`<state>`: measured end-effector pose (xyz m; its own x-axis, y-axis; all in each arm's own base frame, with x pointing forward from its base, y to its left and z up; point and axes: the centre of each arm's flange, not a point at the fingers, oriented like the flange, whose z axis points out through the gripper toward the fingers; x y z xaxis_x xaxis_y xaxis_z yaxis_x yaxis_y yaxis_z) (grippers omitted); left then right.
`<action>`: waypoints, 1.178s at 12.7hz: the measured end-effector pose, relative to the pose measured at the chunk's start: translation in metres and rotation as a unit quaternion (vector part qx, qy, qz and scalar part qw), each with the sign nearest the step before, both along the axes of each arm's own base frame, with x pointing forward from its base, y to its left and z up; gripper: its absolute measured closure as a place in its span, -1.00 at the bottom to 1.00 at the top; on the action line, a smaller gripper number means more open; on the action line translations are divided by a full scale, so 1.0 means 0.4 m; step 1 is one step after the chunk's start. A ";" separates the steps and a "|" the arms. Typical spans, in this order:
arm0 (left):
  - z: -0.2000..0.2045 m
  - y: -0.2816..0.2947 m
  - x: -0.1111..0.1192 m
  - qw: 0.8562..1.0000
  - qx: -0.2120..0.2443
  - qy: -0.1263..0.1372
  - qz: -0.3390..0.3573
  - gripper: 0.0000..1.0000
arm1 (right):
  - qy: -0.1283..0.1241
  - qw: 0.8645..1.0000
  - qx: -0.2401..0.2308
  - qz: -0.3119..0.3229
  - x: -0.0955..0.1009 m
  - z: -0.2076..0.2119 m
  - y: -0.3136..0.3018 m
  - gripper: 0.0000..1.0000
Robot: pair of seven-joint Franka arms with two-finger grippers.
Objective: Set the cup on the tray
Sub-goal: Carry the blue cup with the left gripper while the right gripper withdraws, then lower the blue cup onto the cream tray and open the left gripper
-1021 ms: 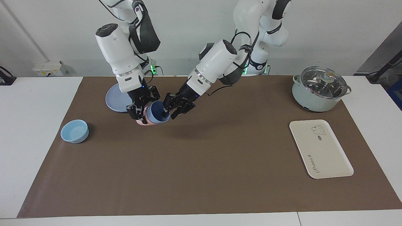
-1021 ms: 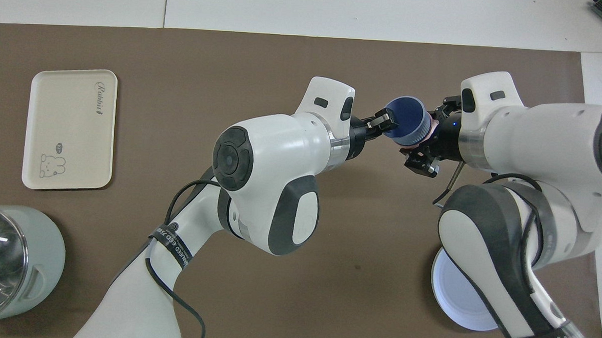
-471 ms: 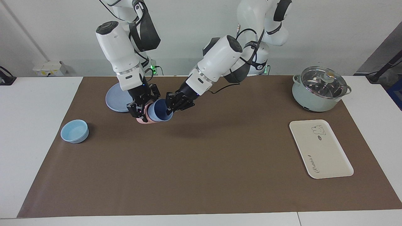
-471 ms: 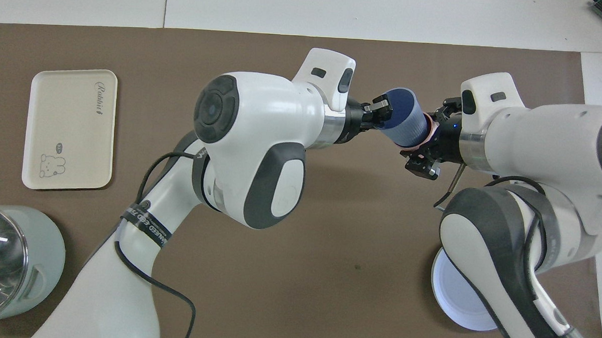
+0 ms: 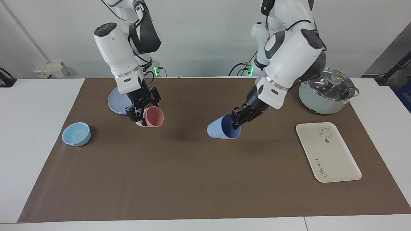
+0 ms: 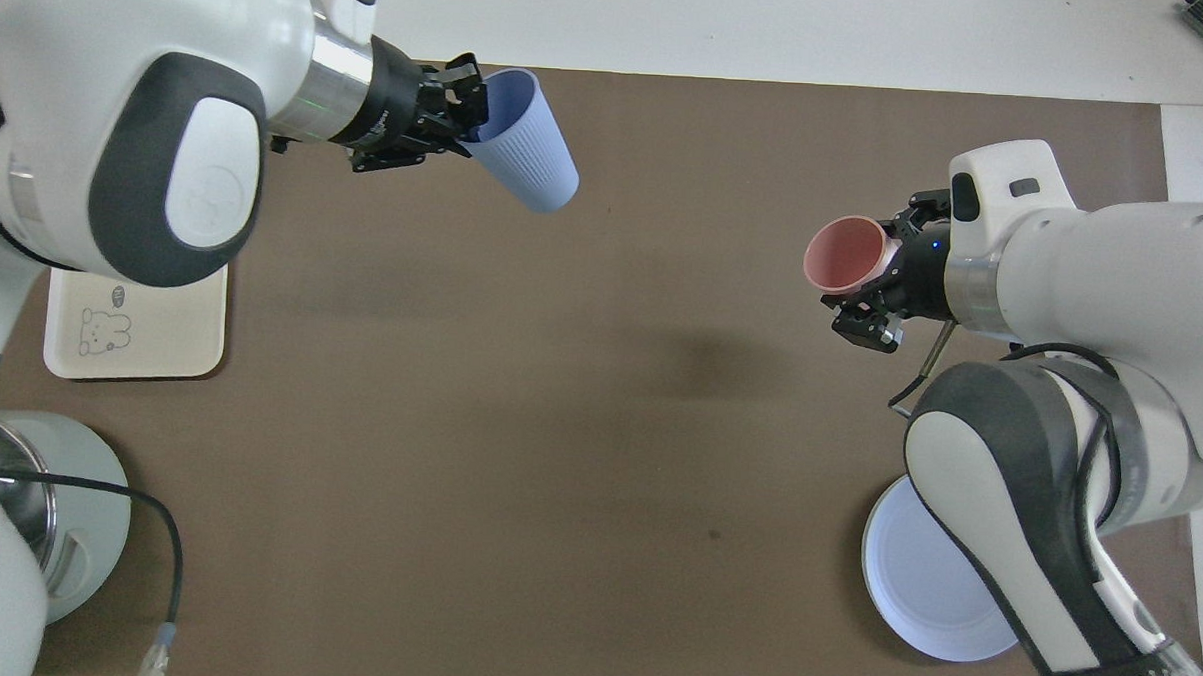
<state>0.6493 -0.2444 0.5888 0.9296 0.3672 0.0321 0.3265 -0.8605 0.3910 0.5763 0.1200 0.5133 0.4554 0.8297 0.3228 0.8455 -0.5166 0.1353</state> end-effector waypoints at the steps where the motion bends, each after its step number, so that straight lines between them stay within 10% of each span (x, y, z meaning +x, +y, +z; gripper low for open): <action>1: 0.009 0.083 0.015 0.999 0.031 -0.010 -0.003 0.87 | -0.003 1.000 -0.004 0.003 0.006 0.000 -0.030 -0.67; 8: -0.198 0.775 0.035 0.979 0.158 -0.103 -0.075 0.87 | -0.080 0.981 0.176 -0.028 0.077 -0.154 -0.343 -0.67; 15: -0.447 0.932 -0.019 0.968 0.202 -0.139 -0.059 0.87 | -0.136 0.944 0.288 -0.084 0.087 -0.409 -0.473 -0.67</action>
<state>0.6416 0.1284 0.4098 0.8989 0.1641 0.4064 0.1468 -0.9864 0.0736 0.6111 -0.0690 0.3495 0.3999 0.4032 0.8231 0.7190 -0.6949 -0.0089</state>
